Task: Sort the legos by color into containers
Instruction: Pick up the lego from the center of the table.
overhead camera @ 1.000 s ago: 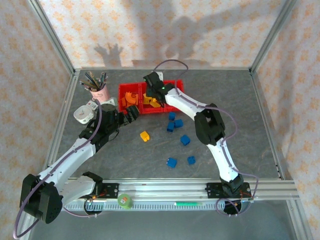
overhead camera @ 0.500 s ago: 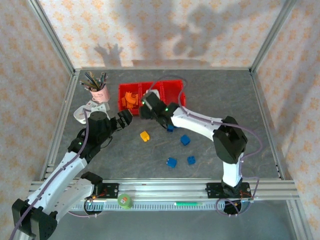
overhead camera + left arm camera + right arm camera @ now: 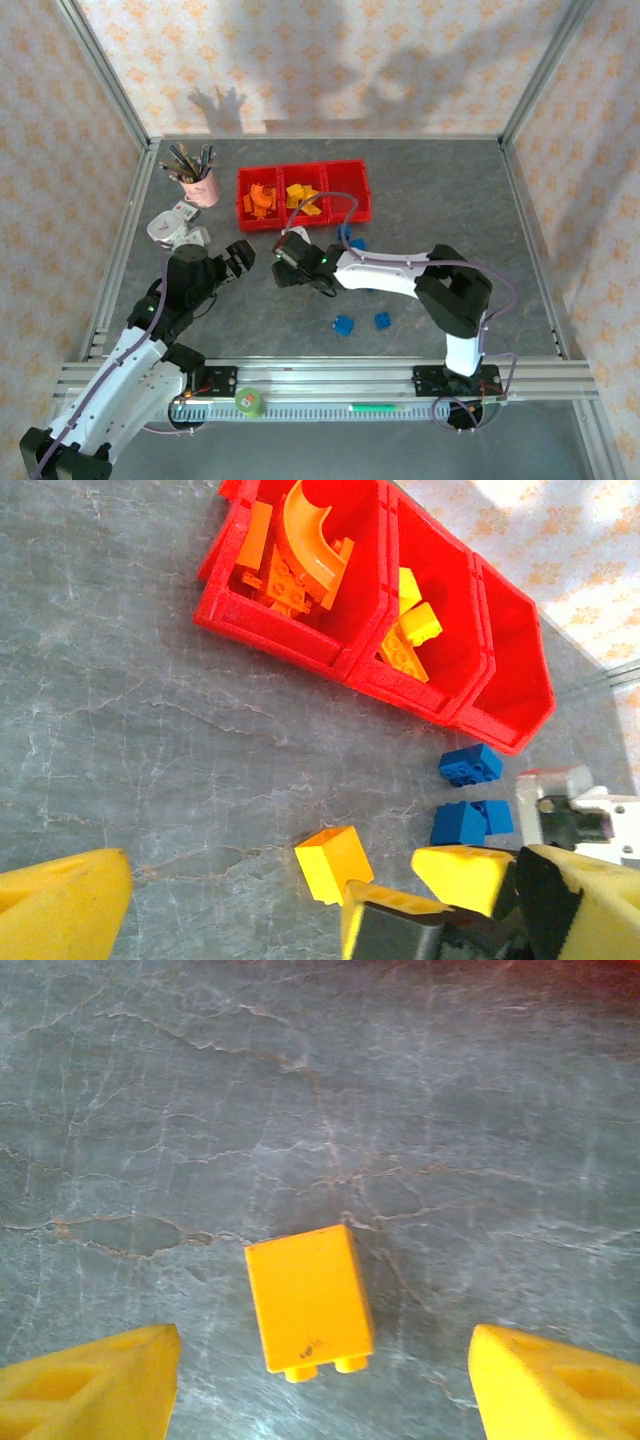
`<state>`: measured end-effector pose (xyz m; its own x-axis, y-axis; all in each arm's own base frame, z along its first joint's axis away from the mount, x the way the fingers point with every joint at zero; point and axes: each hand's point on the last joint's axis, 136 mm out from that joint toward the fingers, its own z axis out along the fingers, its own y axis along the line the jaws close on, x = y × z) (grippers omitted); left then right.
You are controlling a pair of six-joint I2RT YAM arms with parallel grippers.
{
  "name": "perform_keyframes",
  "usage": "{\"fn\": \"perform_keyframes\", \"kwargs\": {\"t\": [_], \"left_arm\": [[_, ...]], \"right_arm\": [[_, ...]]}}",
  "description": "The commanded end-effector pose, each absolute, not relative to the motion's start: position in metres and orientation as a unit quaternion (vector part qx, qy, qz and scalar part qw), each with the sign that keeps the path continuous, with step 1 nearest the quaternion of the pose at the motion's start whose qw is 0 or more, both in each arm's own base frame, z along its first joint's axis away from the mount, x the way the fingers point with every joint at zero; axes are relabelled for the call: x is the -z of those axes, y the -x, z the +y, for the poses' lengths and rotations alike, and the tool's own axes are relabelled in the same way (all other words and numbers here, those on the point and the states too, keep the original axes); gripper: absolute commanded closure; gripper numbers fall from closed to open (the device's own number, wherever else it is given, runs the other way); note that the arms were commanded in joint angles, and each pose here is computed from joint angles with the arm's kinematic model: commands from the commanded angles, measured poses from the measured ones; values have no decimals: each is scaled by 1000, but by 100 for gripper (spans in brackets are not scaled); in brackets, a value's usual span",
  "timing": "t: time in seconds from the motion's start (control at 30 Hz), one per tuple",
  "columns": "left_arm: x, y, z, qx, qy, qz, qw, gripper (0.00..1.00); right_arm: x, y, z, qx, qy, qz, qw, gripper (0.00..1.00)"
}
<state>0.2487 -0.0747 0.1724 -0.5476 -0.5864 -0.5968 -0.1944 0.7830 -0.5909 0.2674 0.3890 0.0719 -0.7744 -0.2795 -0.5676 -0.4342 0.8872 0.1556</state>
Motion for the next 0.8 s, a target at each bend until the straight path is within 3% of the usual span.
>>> {"fn": "perform_keyframes", "kwargs": {"t": [0.0, 0.37, 0.63, 0.77], "left_arm": [[-166, -245, -68, 231, 250, 844, 413, 1], [-159, -247, -70, 235, 251, 845, 409, 1], [-160, -249, -72, 238, 246, 845, 410, 1], [-164, -250, -74, 241, 242, 845, 412, 1]], "right_arm": [[-61, -278, 397, -116, 188, 930, 293, 26], [-39, -294, 400, -60, 199, 932, 297, 46], [-51, -294, 401, -70, 190, 931, 303, 65], [-65, -293, 403, -88, 184, 931, 304, 69]]}}
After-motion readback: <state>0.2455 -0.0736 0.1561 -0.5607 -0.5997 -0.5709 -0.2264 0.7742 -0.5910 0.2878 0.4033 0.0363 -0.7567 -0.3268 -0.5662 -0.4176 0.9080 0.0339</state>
